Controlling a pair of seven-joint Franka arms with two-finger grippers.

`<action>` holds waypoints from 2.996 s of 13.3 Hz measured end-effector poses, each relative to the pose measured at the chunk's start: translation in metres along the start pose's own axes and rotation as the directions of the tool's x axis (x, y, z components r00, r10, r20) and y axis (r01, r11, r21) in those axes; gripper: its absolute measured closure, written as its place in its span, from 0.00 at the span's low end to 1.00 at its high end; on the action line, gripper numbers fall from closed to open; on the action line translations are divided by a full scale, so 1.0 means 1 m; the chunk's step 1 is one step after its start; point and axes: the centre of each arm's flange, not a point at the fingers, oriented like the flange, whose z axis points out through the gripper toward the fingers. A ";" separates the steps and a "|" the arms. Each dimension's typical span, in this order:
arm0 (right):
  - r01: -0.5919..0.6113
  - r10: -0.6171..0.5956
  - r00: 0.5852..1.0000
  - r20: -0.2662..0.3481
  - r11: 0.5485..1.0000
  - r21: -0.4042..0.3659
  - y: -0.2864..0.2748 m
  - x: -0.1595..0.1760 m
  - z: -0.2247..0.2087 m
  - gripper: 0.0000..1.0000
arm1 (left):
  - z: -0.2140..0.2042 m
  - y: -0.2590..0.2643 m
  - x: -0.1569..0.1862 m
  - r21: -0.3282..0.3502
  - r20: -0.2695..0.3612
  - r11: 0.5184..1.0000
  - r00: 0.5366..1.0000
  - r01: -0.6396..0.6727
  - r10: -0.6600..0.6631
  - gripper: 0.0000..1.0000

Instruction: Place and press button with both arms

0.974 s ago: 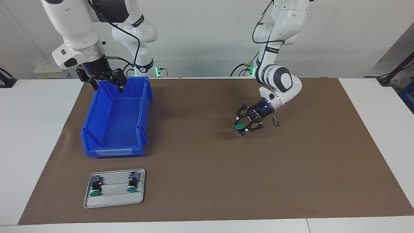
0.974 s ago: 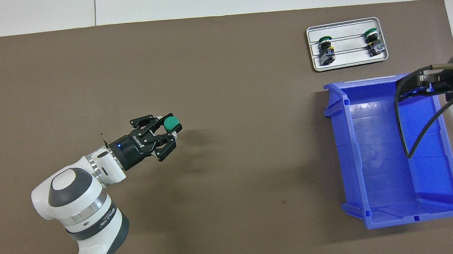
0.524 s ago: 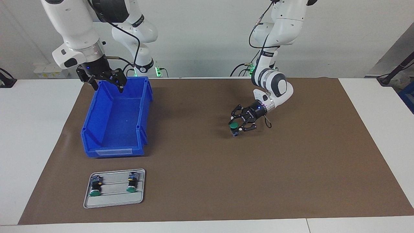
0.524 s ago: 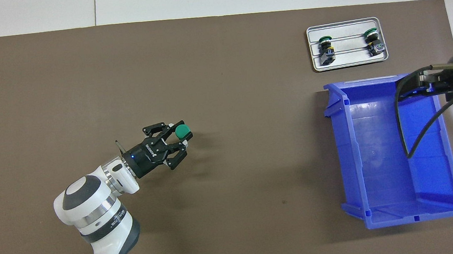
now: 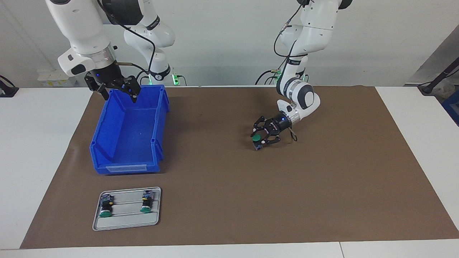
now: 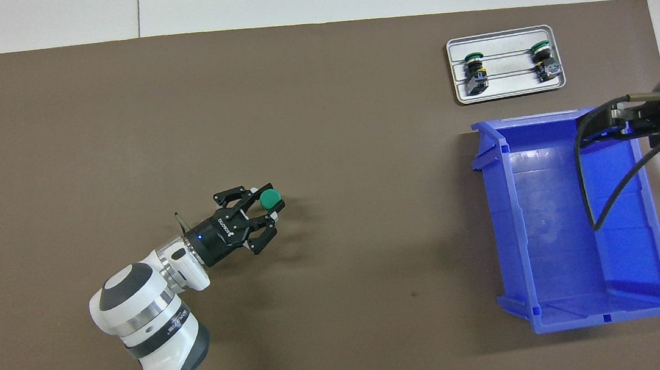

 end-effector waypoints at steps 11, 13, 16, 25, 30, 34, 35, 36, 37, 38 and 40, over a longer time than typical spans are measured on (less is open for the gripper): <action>0.000 0.000 1.000 0.000 1.000 0.000 0.000 0.000 0.000 0.00 | -0.002 -0.006 -0.015 -0.007 -0.048 1.000 0.999 -0.018 0.017 0.00; 0.000 0.000 1.000 0.000 1.000 0.000 0.000 0.000 0.000 0.00 | -0.002 -0.006 -0.015 -0.006 -0.048 1.000 0.999 -0.018 0.018 0.00; 0.000 0.000 1.000 0.000 1.000 0.000 0.000 0.000 0.000 0.00 | -0.013 -0.020 -0.015 0.026 -0.021 0.999 0.999 -0.026 0.027 0.00; 0.000 0.000 1.000 0.000 1.000 0.000 0.000 0.000 0.000 0.00 | -0.061 -0.085 0.079 -0.035 0.047 0.978 0.978 0.205 -0.203 0.05; 0.000 0.000 1.000 0.000 1.000 0.000 0.000 0.000 0.000 0.00 | -0.062 -0.101 0.187 -0.005 0.319 0.932 0.884 0.362 -0.342 0.19; 0.000 0.000 1.000 0.000 1.000 0.000 0.000 0.000 0.000 0.00 | -0.048 -0.100 0.250 0.183 0.574 0.900 0.700 0.396 -0.425 0.30; 0.000 0.000 1.000 0.000 1.000 0.000 0.000 0.000 0.000 0.00 | -0.037 -0.093 0.259 0.232 0.608 0.889 0.654 0.395 -0.450 0.30; 0.000 0.000 1.000 0.000 1.000 0.000 0.000 0.000 0.000 0.00 | -0.025 -0.083 0.263 0.276 0.638 0.879 0.610 0.389 -0.470 0.38; 0.000 0.000 1.000 0.000 1.000 0.000 0.000 0.000 0.000 0.00 | -0.010 -0.072 0.265 0.323 0.669 0.871 0.561 0.371 -0.487 0.53; 0.000 0.000 1.000 0.000 1.000 0.000 0.000 0.000 0.000 0.00 | 0.004 -0.062 0.265 0.371 0.692 0.861 0.515 0.348 -0.506 0.63; 0.000 0.000 1.000 0.000 1.000 0.000 0.000 0.000 0.000 0.00 | 0.033 -0.041 0.264 0.470 0.712 0.837 0.440 0.280 -0.547 0.64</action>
